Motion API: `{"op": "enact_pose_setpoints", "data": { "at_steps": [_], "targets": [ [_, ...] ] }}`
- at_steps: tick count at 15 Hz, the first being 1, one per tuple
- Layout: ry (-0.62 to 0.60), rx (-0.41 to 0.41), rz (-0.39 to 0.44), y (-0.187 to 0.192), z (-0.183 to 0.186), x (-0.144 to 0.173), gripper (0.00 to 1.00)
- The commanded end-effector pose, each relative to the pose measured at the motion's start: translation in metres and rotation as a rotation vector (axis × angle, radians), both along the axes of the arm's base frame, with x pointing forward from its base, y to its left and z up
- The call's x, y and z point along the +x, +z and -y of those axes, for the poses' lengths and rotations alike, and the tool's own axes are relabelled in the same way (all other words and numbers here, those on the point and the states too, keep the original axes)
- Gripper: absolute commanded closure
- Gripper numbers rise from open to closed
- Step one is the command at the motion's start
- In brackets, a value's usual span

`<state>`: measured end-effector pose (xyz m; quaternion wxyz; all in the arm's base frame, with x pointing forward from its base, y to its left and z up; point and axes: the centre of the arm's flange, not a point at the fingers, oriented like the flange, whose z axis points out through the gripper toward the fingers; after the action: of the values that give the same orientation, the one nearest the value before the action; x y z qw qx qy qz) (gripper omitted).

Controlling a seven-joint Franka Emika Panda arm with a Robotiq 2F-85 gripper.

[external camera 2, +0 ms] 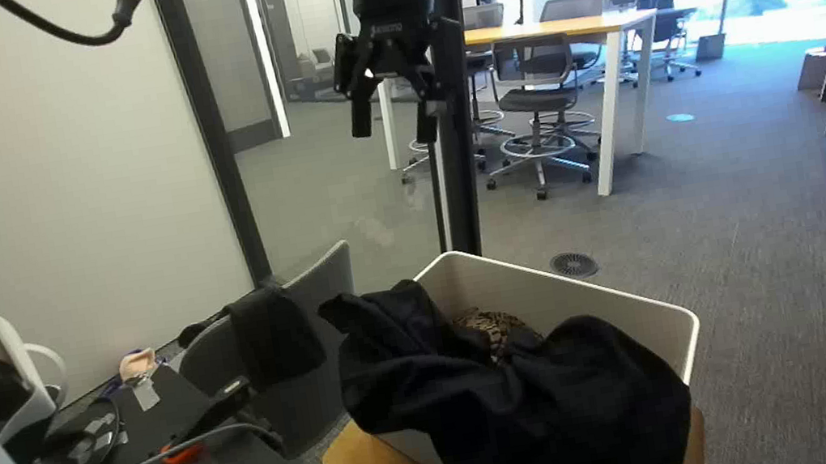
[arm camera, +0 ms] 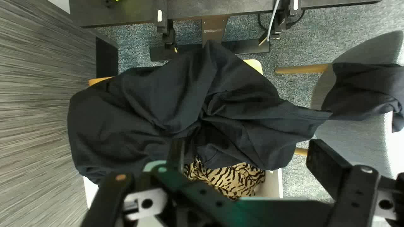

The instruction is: Place the animal print clothing on the backrest of the chair

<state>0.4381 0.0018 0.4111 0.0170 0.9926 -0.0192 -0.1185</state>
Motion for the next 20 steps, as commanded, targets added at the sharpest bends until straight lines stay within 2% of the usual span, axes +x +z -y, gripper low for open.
{"op": "enact_pose_setpoints", "data": {
  "at_steps": [1,6,11,16,20],
  "targets": [
    [0.000,0.000,0.004,0.002,0.000,0.001,0.00],
    [0.000,0.000,0.010,0.004,0.000,0.002,0.00],
    [0.031,-0.044,0.071,-0.025,0.009,0.017,0.00],
    [0.105,-0.111,0.206,-0.059,0.027,0.059,0.00],
    [0.101,-0.065,0.259,-0.101,0.051,0.091,0.00]
  ]
}}
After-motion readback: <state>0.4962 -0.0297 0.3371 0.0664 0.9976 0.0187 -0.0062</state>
